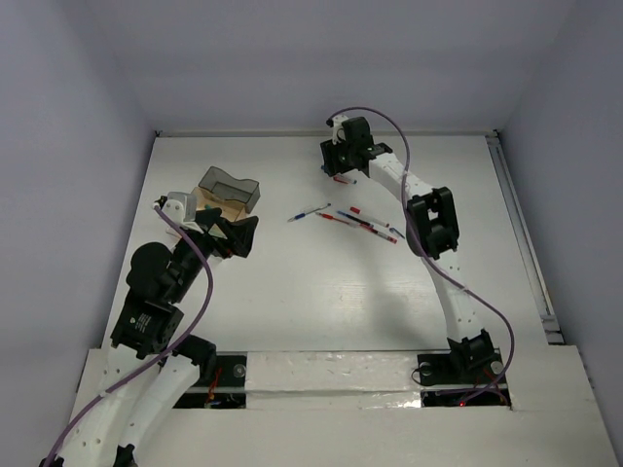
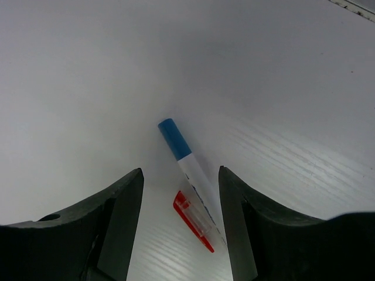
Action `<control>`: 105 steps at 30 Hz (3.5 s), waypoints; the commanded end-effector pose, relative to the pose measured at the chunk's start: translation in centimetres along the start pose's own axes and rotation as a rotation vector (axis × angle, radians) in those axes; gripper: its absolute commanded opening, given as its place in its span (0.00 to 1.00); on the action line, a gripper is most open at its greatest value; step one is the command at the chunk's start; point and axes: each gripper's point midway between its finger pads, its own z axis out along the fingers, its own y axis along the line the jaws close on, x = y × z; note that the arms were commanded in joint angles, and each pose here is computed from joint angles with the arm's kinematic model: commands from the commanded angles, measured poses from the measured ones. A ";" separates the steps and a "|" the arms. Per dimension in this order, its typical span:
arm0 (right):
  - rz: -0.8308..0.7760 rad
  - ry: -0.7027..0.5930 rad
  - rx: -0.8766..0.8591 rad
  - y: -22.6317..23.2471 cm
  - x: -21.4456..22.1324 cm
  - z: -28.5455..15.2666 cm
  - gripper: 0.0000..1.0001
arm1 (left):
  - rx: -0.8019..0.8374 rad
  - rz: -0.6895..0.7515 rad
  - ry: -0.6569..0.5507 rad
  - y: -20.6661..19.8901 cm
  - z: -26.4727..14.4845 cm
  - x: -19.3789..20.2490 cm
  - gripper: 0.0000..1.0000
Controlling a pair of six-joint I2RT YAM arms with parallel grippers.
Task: Sort the stationery into containers
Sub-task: Pick up the pen from the center of the board, then place the pen in the storage box.
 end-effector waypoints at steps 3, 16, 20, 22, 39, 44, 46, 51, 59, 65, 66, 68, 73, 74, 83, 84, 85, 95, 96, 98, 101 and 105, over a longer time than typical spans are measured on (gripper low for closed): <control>-0.028 -0.007 0.039 -1.0 -1.3 -0.1 0.59 | 0.007 0.015 -0.026 -0.2 0.2 -0.6 0.92; -0.029 0.065 0.096 -2.2 2.0 0.6 0.47 | 0.007 0.017 -0.026 -0.1 0.2 -0.6 0.92; -0.032 0.077 0.080 -1.9 2.4 0.7 0.42 | 0.010 0.017 -0.029 -0.2 0.1 -0.6 0.92; -0.032 0.092 0.077 -1.9 3.0 0.9 0.41 | 0.010 0.015 -0.030 -0.2 0.1 -0.7 0.92; -0.011 0.002 -0.021 0.1 1.3 0.2 0.08 | 0.015 0.017 -0.029 -0.3 0.1 -0.6 0.92; -0.016 -0.050 -0.002 -0.2 0.1 0.1 0.00 | 0.014 0.015 -0.028 -0.3 0.1 -0.6 0.92; -0.026 -0.107 0.011 -0.4 -1.4 -0.3 0.00 | 0.006 0.016 -0.033 -0.1 0.1 -0.7 0.92; -0.043 -0.257 0.023 -0.1 -6.1 -3.0 0.00 | 0.003 0.014 -0.034 0.0 0.1 -0.8 0.97; 0.057 -0.388 -0.115 3.1 -10.7 -7.5 0.00 | -0.024 0.011 -0.064 0.5 -0.3 -1.5 0.99; 0.103 -0.383 -0.422 14.3 -10.2 -10.1 0.00 | -0.079 0.002 -0.128 1.5 -1.2 -2.8 0.99; 0.097 -0.375 -0.485 16.4 -10.0 -10.5 0.00 | -0.085 0.000 -0.133 1.6 -1.3 -2.9 0.99; 0.089 -0.372 -0.619 21.8 -9.8 -11.3 0.00 | -0.105 0.002 -0.142 2.0 -1.4 -3.1 0.99; 0.101 -0.381 -0.782 29.6 -9.6 -12.2 0.00 | -0.120 0.004 -0.140 2.4 -1.4 -3.0 0.99; 0.118 -0.375 -0.806 30.5 -9.6 -12.2 0.00 | -0.121 0.003 -0.138 2.4 -1.4 -3.0 0.99; 0.169 -0.351 -0.902 36.6 -8.0 -8.5 0.00 | -0.131 0.008 -0.137 2.7 -1.3 -3.0 0.99; 0.154 -0.376 -0.916 37.5 -8.9 -9.0 0.00 | -0.132 0.010 -0.135 2.7 -1.3 -2.9 0.99; 0.157 -0.342 -0.903 37.4 -8.3 -8.2 0.00 | -0.130 0.012 -0.134 2.7 -1.3 -2.9 0.99; 0.172 -0.393 -0.835 37.4 -8.0 -4.0 0.00 | -0.125 0.014 -0.136 2.7 -1.2 -3.0 0.99; 0.171 -0.391 -0.834 37.4 -7.8 -3.8 0.00 | -0.124 0.014 -0.135 2.7 -1.2 -3.0 0.99; 0.163 -0.370 -0.842 38.0 -7.0 -3.6 0.00 | -0.120 0.016 -0.137 2.7 -1.2 -3.0 0.99; 0.159 -0.355 -0.840 38.0 -6.6 -3.4 0.07 | -0.117 0.016 -0.136 2.6 -1.2 -3.0 0.99; 0.141 -0.355 -0.833 37.9 -6.7 -3.6 0.26 | -0.114 0.016 -0.134 2.6 -1.1 -2.9 0.99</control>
